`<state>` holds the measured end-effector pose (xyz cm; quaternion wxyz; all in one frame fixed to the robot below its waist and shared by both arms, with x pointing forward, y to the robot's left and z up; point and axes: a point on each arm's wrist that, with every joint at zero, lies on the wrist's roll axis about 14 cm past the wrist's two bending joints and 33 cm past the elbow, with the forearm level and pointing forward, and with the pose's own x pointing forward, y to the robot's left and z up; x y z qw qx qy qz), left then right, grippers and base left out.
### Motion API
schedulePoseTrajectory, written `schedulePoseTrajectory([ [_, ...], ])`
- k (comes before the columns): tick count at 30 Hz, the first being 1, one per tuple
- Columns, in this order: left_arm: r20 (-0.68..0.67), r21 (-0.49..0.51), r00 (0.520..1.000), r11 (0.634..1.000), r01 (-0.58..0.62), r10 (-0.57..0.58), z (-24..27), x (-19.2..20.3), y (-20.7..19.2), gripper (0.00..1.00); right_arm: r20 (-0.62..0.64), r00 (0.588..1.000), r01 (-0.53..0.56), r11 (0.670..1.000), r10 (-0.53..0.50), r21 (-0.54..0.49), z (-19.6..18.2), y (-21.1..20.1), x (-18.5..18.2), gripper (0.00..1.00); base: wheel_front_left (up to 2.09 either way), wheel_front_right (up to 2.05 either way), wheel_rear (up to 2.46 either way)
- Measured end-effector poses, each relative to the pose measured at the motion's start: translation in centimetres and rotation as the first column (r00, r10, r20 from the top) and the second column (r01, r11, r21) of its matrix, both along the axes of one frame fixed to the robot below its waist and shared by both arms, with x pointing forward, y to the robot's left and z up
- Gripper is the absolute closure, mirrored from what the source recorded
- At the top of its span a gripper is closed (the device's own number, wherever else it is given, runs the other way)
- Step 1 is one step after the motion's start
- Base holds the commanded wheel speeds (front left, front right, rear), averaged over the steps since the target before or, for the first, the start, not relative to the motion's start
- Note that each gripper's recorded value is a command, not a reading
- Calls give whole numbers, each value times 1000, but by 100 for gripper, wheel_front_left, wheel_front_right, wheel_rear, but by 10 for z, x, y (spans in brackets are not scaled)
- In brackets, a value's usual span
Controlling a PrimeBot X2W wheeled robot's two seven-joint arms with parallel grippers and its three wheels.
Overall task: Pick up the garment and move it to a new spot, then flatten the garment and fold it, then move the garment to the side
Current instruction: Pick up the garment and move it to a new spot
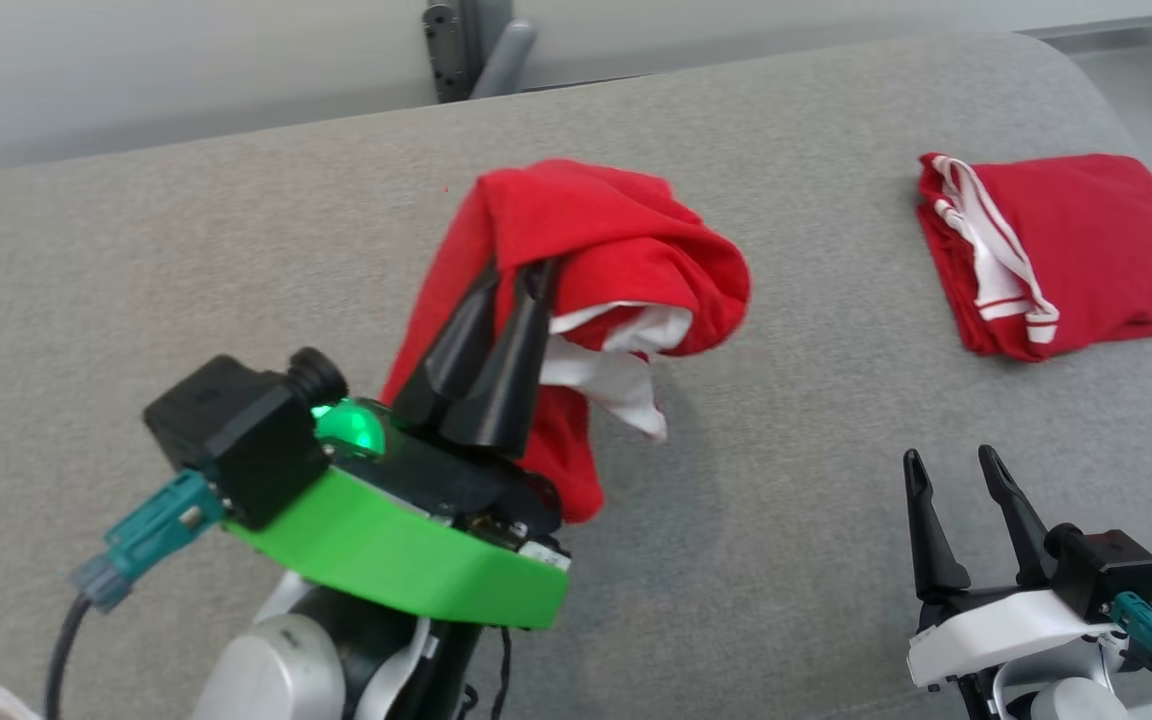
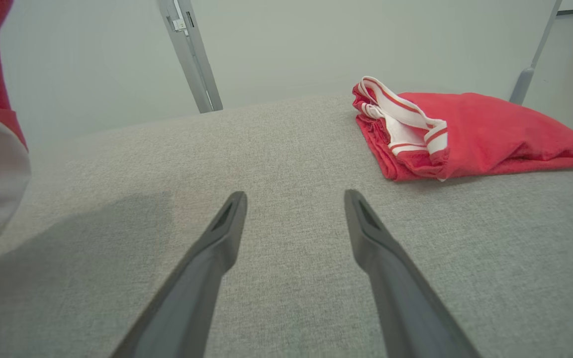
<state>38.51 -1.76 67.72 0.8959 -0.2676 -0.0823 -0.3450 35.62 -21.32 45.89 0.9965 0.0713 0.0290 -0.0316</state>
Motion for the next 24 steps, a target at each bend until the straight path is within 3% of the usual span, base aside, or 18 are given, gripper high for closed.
schedulePoseTrajectory([
  [6,-100,-38,988,992,118,-121,-22,-3,-35,100,-3,998,64,998,-64,-1,1,-19,-14,0,0,0,0],
  [9,-230,-18,958,985,169,-169,-63,3,-59,100,-11,994,109,994,-109,3,0,-31,-24,0,0,0,0],
  [11,-296,-8,941,985,169,-164,-87,8,-64,100,-15,992,127,992,-127,7,-1,-35,-29,0,0,0,0],
  [15,-408,105,910,986,130,-76,-150,25,-64,100,-20,988,156,988,-155,8,-1,-43,-35,0,0,0,0],
  [20,-526,246,851,959,143,8,-225,31,-53,100,-31,986,166,986,-166,7,-4,-45,-36,0,0,0,0],
  [24,-557,279,830,947,157,27,-251,31,-49,100,-35,985,170,985,-170,4,-6,-47,-35,0,0,0,0],
])
